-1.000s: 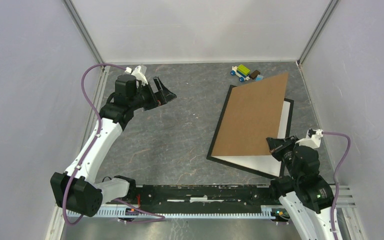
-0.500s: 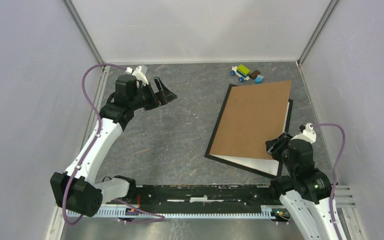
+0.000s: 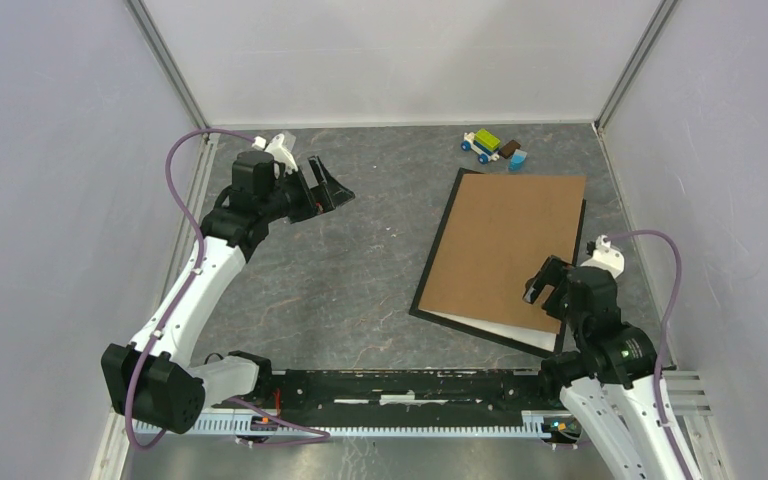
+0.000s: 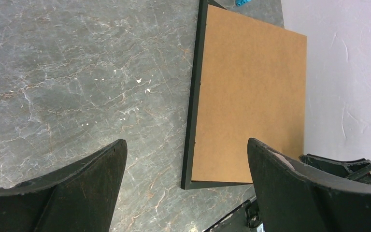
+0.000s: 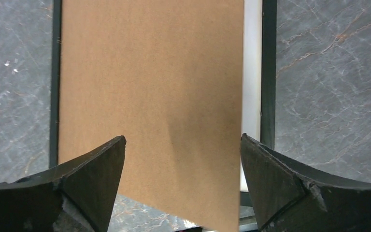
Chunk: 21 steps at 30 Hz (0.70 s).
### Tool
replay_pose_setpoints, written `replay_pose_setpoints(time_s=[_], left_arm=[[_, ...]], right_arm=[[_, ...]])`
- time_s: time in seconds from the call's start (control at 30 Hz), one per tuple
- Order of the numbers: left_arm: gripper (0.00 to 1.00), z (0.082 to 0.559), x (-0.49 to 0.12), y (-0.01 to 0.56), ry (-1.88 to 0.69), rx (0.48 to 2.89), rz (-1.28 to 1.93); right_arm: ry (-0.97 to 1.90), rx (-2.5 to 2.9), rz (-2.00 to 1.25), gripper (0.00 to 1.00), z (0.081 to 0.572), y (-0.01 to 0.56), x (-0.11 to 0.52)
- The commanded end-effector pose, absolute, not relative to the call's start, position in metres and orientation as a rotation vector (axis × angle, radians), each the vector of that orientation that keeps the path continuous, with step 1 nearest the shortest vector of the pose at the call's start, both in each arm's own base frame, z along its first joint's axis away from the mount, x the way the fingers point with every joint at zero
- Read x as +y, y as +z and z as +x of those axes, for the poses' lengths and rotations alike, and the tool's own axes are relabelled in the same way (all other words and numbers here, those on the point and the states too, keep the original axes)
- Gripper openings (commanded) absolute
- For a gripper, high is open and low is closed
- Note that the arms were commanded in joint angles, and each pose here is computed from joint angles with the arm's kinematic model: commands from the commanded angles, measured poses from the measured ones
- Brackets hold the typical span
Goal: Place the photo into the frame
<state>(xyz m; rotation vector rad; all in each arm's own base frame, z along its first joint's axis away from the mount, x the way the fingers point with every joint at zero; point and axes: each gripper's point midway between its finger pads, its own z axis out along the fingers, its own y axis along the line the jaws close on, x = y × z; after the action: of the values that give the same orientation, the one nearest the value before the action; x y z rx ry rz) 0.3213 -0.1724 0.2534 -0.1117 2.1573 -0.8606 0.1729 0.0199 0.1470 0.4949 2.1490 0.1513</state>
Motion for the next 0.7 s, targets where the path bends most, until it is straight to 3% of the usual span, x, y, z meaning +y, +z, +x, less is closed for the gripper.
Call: replay_pose_setpoints(time_s=[0.0, 0.37, 0.67], left_arm=[[0.99, 0.323, -0.174, 0.258, -0.843, 2.117, -0.028], [0.99, 0.323, -0.173, 0.255, -0.835, 2.122, -0.026], [0.99, 0.319, -0.182, 0.250, -0.889, 2.142, 0.034]], right_arm=[[0.065, 2.166, 0.464, 0.97, 0.177, 0.148, 0.012], [-0.112, 2.254, 0.475, 0.98, 0.186, 0.140, -0.002], [-0.262, 2.155, 0.517, 0.98, 0.247, 0.132, -0.025]])
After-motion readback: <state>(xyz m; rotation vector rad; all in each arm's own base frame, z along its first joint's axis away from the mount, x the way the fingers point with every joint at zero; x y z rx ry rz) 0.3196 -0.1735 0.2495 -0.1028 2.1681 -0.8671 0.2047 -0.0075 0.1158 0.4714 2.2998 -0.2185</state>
